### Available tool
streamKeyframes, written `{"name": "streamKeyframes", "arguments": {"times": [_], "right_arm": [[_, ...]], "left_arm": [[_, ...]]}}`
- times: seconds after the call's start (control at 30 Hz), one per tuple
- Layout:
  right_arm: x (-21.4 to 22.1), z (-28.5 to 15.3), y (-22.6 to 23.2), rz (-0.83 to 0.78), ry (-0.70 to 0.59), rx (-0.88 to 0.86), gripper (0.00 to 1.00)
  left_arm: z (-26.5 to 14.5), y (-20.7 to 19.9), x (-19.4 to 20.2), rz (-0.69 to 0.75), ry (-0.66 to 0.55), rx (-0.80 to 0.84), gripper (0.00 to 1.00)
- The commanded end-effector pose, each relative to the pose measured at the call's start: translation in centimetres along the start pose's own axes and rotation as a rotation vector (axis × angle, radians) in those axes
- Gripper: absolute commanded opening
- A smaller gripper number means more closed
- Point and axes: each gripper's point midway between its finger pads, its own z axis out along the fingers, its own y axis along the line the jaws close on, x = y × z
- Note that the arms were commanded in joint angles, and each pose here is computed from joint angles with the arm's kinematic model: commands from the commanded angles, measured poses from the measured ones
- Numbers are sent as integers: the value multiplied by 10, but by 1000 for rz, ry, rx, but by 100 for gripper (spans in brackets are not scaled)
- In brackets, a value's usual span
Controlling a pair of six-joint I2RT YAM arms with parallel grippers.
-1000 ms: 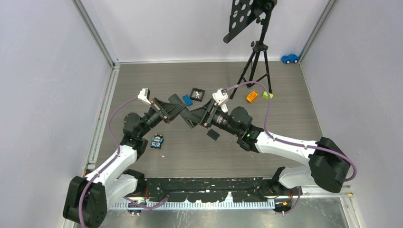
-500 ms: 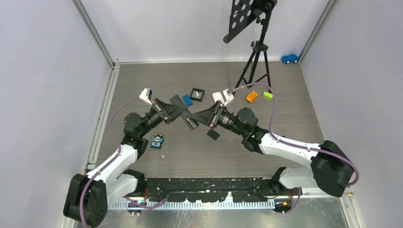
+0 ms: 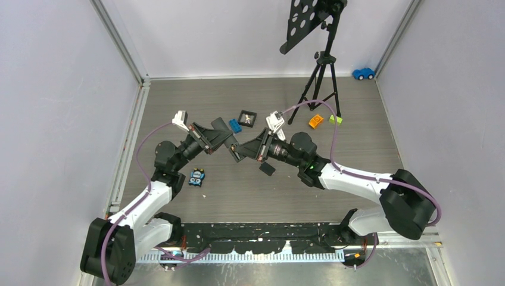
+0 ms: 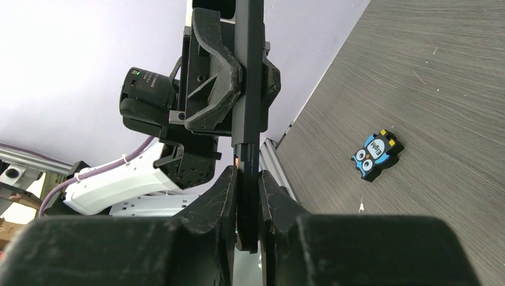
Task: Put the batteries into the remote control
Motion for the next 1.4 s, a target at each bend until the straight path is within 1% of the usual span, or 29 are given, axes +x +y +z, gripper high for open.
{"name": "streamKeyframes", "arguments": {"times": [0.0, 0.03, 0.13, 0.2, 0.27, 0.47, 0.53, 0.6, 0.63, 0.67, 0.7, 0.77, 0.83, 0.87, 0.93, 1.03, 1.13, 1.23, 1.3, 1.37], "right_arm": [[21, 5, -12, -64, 95, 12, 18], [22, 5, -12, -67, 100, 2, 21], [21, 4, -8, -63, 85, -28, 36], [16, 1, -7, -63, 66, -26, 44], [12, -2, -5, -66, 49, -24, 49], [-8, -22, 4, -77, -21, -20, 72], [-14, -29, 7, -94, -38, -14, 75], [-21, -38, 1, -110, -68, 40, 76], [-32, -43, -4, -116, -125, 90, 75], [-34, -53, -25, -106, -147, 215, 71], [-50, -67, -38, -131, -220, 339, 67], [-70, -104, -83, -167, -324, 665, 63], [-84, -154, -124, -216, -404, 1000, 62], [-93, -177, -136, -248, -450, 1137, 62], [-94, -204, -155, -289, -431, 1300, 64], [-88, -229, -182, -264, -390, 1442, 68], [-79, -243, -206, -188, -352, 1504, 70], [-70, -257, -227, -124, -322, 1566, 70], [-62, -261, -240, -75, -295, 1581, 67], [-57, -257, -252, -28, -276, 1551, 59]], "left_arm": [[1, -25, -8, 46, -37, 84, 0], [1, -25, -8, 48, -36, 85, 0], [1, -22, -7, 52, -32, 78, 0], [0, -17, -5, 52, -30, 64, 0], [0, -14, -4, 59, -25, 57, 0], [-4, -1, -2, 100, -7, 17, 0], [-6, 5, -1, 117, 3, -7, 0], [-8, 11, 1, 141, 12, -29, 0], [-9, 15, 1, 149, 14, -50, 0], [-10, 20, 1, 151, 17, -73, 0], [-12, 23, 2, 160, 19, -86, 0], [-14, 29, 4, 174, 23, -105, 0], [-16, 33, 6, 200, 33, -117, 0], [-17, 35, 7, 206, 43, -122, 0], [-17, 38, 11, 225, 74, -125, 0], [-17, 40, 18, 239, 128, -121, 0], [-17, 43, 24, 241, 173, -116, 0], [-17, 46, 26, 235, 191, -119, 0], [-17, 48, 27, 232, 193, -125, 0], [-16, 50, 27, 227, 194, -132, 0]]}}
